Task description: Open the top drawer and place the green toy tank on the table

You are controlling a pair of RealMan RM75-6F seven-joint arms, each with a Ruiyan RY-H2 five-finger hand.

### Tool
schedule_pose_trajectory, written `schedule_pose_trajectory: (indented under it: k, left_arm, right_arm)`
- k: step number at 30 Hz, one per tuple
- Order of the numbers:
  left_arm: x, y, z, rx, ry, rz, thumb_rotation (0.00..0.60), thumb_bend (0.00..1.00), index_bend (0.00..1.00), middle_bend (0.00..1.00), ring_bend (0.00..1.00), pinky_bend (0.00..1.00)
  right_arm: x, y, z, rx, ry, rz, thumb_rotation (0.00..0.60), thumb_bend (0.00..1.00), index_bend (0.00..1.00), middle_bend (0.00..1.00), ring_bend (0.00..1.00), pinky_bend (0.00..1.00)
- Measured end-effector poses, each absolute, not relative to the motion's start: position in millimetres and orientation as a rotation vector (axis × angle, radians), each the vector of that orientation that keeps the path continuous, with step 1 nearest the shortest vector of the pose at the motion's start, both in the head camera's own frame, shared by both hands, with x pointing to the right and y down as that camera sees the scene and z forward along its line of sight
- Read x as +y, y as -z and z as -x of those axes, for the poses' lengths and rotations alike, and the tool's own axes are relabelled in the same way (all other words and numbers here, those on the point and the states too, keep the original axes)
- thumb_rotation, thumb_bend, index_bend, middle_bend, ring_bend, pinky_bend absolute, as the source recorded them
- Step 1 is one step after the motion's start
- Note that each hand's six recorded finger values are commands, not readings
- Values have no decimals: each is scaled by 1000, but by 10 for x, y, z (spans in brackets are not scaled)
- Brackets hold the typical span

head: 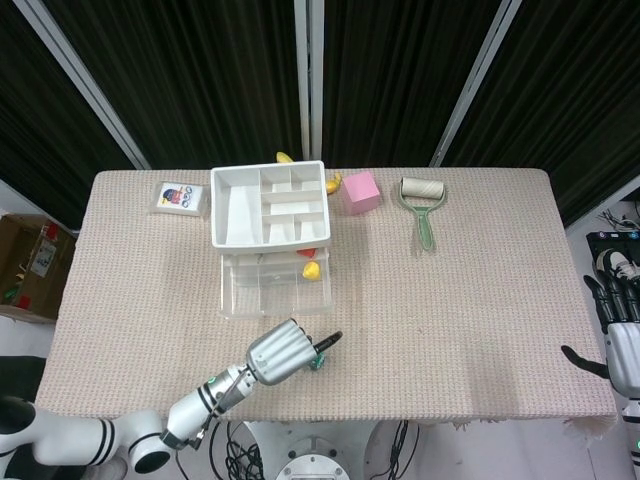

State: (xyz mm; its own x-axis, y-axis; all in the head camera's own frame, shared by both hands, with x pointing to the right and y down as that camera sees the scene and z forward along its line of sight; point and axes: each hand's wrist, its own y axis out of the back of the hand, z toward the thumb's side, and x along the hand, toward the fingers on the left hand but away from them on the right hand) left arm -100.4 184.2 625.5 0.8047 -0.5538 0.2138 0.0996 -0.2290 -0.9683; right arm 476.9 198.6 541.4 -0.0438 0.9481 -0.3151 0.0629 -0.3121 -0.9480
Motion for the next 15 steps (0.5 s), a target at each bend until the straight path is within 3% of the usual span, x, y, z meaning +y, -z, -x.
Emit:
schedule_pose_trajectory:
  k: [5,9,12,14,15]
  left_arm:
    - [1512,-5811,1443,642,654,1700,600,61,271,751,864,1000]
    - [1231,-5465,2187,945,746,1635,600,56,300,678,751,973]
    - [1162,-5360,2831,1096,891,1553,600,51,306,542,556,713]
    - [1175,-5388,3144,1138,1003,1509,600,45,288,426,412,474]
    - [1190,-5427,3332,1149,1080,1481,600,44,283,399,378,415]
  right_arm:
    - [1986,-5421,-4755,-1114,-1448,1480,600,25,0,0,0,0]
    - [1977,-5428,-4733,-1113,-1426,1508,600,26,0,0,0,0]
    - [1963,-5433,-4713,-1107,-1406,1527,600,33,0,0,0,0]
    - [1954,-5435,-4698,-1105,-1390,1543,600,43,0,0,0,0]
    - [1949,-5438,-4692,-1102,-1383,1550,600,45,0,0,0,0]
